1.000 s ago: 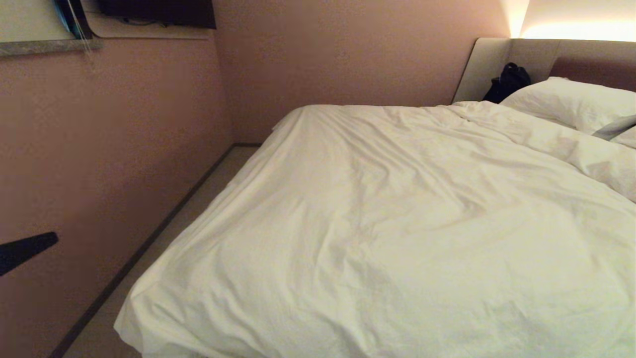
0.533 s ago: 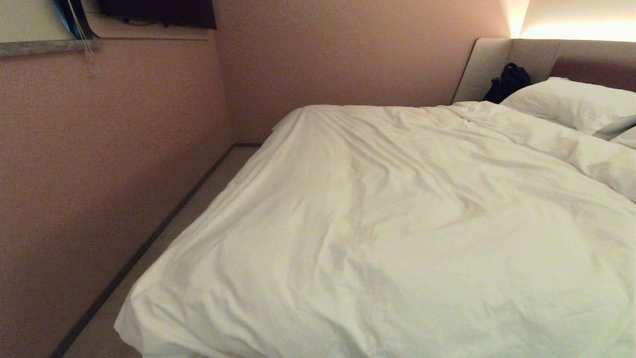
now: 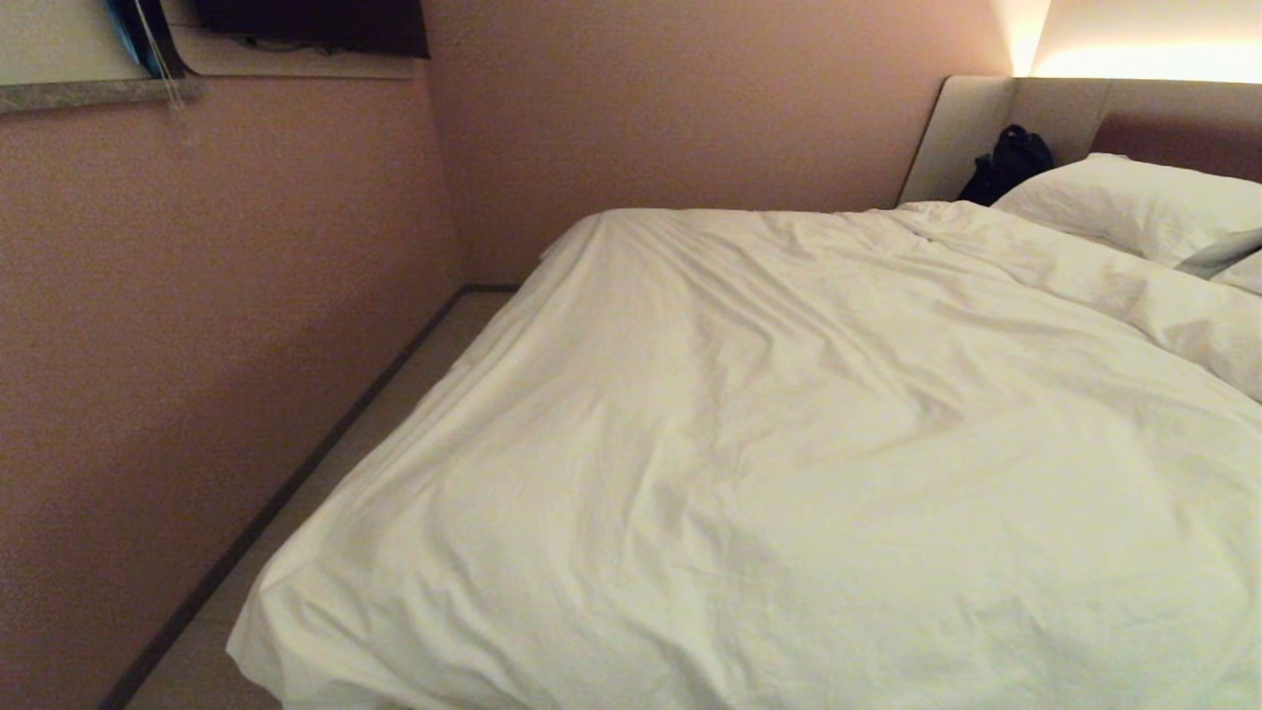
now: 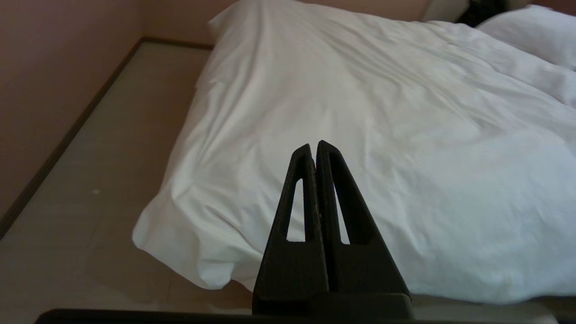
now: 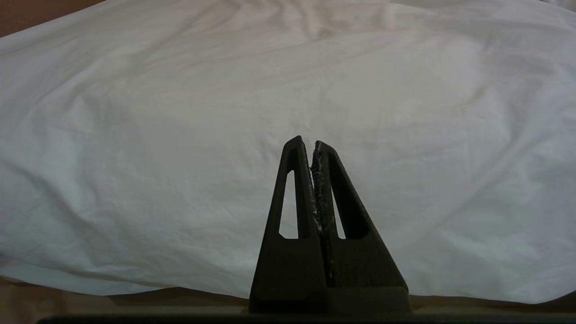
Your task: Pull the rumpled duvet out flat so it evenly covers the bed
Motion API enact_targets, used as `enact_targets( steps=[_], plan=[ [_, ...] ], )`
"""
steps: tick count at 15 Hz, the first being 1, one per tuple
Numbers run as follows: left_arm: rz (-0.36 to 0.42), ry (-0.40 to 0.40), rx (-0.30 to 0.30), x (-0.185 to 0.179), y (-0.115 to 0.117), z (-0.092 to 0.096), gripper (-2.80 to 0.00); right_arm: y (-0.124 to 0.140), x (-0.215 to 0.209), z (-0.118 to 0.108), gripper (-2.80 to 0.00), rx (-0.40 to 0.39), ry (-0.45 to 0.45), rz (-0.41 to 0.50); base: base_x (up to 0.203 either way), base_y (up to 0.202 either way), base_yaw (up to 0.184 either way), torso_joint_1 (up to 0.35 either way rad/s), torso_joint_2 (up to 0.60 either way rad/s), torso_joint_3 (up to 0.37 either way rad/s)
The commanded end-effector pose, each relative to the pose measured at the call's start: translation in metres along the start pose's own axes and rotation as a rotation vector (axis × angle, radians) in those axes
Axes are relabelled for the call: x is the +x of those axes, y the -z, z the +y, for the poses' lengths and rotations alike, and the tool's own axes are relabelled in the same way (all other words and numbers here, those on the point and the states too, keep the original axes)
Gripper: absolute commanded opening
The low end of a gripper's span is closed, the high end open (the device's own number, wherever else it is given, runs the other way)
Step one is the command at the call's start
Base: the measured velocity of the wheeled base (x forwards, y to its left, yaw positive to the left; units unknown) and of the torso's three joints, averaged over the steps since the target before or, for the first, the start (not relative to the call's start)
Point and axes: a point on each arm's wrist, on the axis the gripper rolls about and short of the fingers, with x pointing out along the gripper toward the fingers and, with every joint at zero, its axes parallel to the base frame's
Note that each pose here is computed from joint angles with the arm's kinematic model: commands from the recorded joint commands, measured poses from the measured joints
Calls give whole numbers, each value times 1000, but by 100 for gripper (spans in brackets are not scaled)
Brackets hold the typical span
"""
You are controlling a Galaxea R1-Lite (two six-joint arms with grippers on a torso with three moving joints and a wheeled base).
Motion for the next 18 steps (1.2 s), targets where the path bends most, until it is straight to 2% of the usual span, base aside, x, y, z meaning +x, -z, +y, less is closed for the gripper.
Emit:
enact_targets(
  steps=[1, 3, 6, 8, 11, 13, 14, 16, 18],
  plan=[
    [-28, 43, 13, -14, 5, -1, -280, 0, 0, 0, -280, 0, 0, -1, 0, 0, 0, 0, 0, 0],
    [3, 100, 27, -27, 13, 3, -280, 0, 0, 0, -280, 0, 0, -1, 0, 0, 0, 0, 0, 0],
    [0, 82, 29, -32, 23, 4, -280, 0, 0, 0, -280, 0, 0, -1, 0, 0, 0, 0, 0, 0],
    [-29, -20, 47, -37, 40, 7, -280, 0, 0, 0, -280, 0, 0, -1, 0, 0, 0, 0, 0, 0],
    [-54, -148, 174, -41, 64, 13, -280, 0, 0, 0, -280, 0, 0, -1, 0, 0, 0, 0, 0, 0],
    [-48, -192, 229, -40, 72, 16, -280, 0, 0, 0, -280, 0, 0, -1, 0, 0, 0, 0, 0, 0],
    [-57, -237, 248, -36, 75, 18, -280, 0, 0, 0, -280, 0, 0, -1, 0, 0, 0, 0, 0, 0],
    [-70, -270, 258, -32, 78, 20, -280, 0, 0, 0, -280, 0, 0, -1, 0, 0, 0, 0, 0, 0],
    [-34, -309, 280, -14, 99, 29, -280, 0, 0, 0, -280, 0, 0, -1, 0, 0, 0, 0, 0, 0]
  ],
)
